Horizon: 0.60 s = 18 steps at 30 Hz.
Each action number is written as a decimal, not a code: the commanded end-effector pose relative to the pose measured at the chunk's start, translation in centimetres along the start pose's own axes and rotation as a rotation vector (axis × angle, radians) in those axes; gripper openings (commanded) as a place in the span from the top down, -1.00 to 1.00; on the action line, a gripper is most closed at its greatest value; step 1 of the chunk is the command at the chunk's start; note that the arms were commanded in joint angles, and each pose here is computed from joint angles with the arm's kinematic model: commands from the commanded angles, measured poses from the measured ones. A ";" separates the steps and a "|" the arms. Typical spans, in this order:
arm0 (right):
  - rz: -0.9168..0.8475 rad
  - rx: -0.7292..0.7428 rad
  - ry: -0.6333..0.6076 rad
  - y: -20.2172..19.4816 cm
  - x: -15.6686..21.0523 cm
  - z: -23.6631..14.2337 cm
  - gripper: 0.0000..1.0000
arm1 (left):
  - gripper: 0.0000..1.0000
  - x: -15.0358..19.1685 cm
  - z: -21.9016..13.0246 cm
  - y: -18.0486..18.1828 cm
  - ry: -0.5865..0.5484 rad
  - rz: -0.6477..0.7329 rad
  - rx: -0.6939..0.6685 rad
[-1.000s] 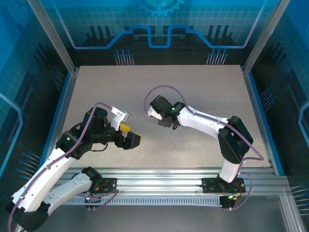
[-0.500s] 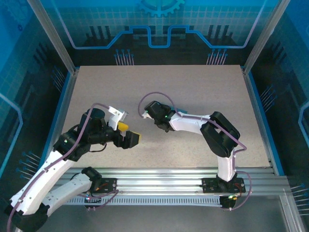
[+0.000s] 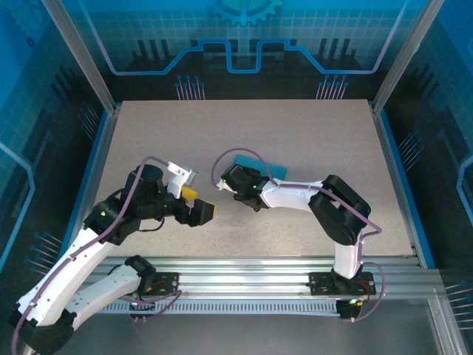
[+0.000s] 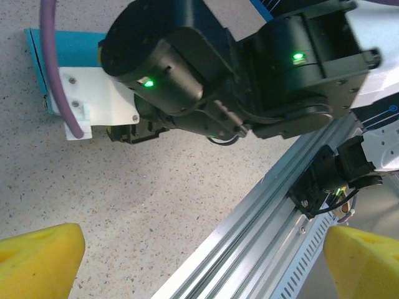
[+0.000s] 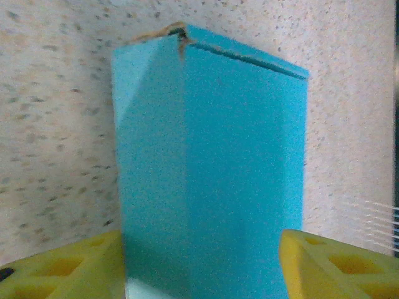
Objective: Fold the paper box
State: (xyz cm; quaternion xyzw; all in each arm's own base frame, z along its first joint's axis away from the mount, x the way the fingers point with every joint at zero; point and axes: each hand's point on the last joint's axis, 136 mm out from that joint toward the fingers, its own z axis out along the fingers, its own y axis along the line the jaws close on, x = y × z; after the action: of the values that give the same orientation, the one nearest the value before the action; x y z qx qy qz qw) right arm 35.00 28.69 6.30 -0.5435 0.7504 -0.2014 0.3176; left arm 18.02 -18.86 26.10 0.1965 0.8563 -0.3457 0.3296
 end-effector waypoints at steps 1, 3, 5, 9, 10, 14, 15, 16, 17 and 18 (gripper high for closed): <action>0.100 -0.053 -0.062 0.4 -0.9 -2.1 -0.35 | -0.99 -0.3 0.3 0.5 -0.013 -0.026 -0.018; 0.127 -0.073 -0.080 0.7 -0.9 -2.7 -0.38 | -0.98 -0.3 0.7 0.7 -0.020 -0.036 -0.015; 0.160 -0.099 -0.094 0.9 -0.9 -3.3 -0.41 | -0.99 -0.4 1.0 0.9 -0.023 -0.046 -0.021; 0.264 -0.148 -0.147 1.0 -1.1 -5.0 -0.55 | -0.98 -0.9 1.3 1.7 -0.052 -0.064 -0.059; 0.292 -0.157 -0.159 0.9 -1.0 -5.4 -0.62 | -0.99 -1.1 1.5 2.1 -0.061 -0.070 -0.078; 0.450 -0.135 -0.196 -0.7 0.0 -7.0 -0.81 | -0.99 -1.7 2.7 4.5 -0.112 -0.078 -0.170; 0.489 -0.112 -0.202 -1.4 0.6 -7.3 -0.96 | -0.99 -1.8 3.1 5.4 -0.128 -0.081 -0.205; 0.519 -0.098 -0.207 -1.8 1.1 -7.6 -1.00 | -0.99 -1.8 3.3 6.2 -0.141 -0.084 -0.237; 0.561 -0.090 -0.214 -2.3 1.7 -7.9 -1.00 | -0.99 -1.9 3.6 7.1 -0.157 -0.081 -0.278; 0.609 -0.089 -0.230 -3.2 2.2 -8.3 -1.00 | -0.99 -1.9 3.8 7.9 -0.171 -0.074 -0.313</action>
State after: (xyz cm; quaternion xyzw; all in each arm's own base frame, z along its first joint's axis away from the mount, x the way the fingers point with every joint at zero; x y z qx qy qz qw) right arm 30.31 26.72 12.01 -0.4053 0.8249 -0.0367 0.3923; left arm 22.77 -17.89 22.01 0.1194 0.8799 -0.2825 0.3630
